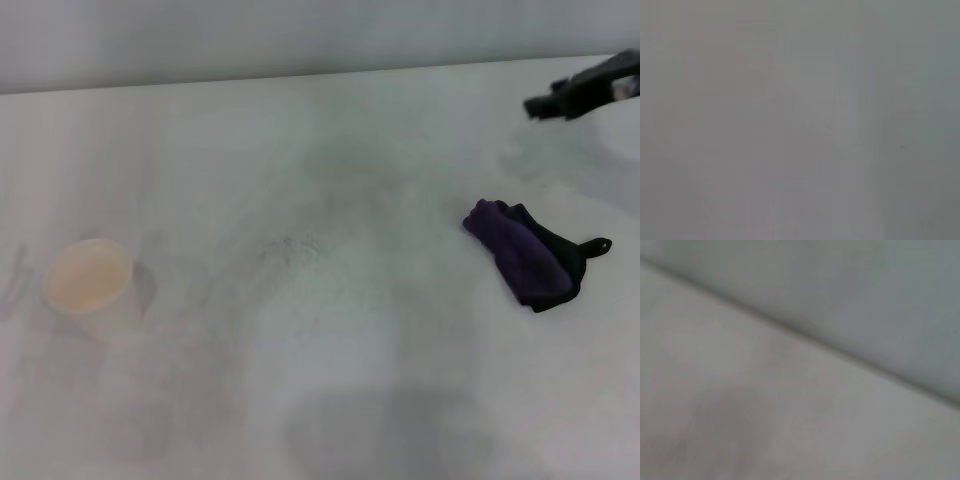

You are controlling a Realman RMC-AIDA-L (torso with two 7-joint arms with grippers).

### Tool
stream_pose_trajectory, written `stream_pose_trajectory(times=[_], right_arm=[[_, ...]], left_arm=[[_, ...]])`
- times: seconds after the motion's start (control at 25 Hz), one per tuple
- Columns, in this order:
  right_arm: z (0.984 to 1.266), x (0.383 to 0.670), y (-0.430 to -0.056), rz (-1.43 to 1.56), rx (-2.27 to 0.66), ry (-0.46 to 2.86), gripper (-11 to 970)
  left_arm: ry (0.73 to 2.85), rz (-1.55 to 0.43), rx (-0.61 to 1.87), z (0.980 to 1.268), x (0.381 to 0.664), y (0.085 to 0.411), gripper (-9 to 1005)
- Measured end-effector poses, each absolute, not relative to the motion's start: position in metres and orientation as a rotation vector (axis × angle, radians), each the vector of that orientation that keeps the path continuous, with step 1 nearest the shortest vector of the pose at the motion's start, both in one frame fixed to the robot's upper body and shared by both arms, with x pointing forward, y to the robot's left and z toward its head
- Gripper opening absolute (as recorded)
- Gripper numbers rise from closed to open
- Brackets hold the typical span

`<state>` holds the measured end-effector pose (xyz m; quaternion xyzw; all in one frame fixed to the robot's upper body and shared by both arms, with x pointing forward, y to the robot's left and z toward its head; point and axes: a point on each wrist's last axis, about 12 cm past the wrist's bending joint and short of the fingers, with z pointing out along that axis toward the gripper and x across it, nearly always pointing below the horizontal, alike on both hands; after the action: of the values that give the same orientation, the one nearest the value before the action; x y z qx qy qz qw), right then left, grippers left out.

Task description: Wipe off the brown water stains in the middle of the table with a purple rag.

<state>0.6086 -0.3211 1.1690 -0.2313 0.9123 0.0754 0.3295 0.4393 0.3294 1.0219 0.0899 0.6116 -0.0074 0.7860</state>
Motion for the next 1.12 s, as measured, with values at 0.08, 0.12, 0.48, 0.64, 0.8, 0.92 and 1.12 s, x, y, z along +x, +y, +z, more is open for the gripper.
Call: stream_pose_trajectory(times=[0.08, 0.12, 0.48, 0.64, 0.8, 0.92, 1.12], right_arm=[[1.169, 0.607, -0.333, 0.204, -0.571, 2.321, 446], [1.169, 0.607, -0.337, 0.213, -0.555, 2.292, 446], [1.149, 0.597, -0.380, 0.313, -0.408, 1.982, 446], [1.130, 0.590, -0.389, 0.340, -0.342, 1.856, 447], [1.112, 0.581, -0.392, 0.306, -0.309, 1.753, 447], [1.095, 0.571, -0.391, 0.243, -0.292, 1.662, 447], [1.075, 0.552, -0.384, 0.145, -0.234, 1.511, 447]], left_arm=[[1.315, -0.015, 0.194, 1.023, 0.440, 0.329, 887], [1.311, -0.013, 0.190, 1.023, 0.441, 0.330, 888], [1.296, 0.013, 0.150, 1.027, 0.448, 0.333, 887], [1.291, 0.009, 0.151, 1.027, 0.449, 0.332, 888], [1.289, 0.009, 0.149, 1.028, 0.450, 0.331, 887], [1.285, 0.009, 0.146, 1.029, 0.452, 0.331, 887], [1.281, 0.009, 0.146, 1.029, 0.453, 0.331, 887]])
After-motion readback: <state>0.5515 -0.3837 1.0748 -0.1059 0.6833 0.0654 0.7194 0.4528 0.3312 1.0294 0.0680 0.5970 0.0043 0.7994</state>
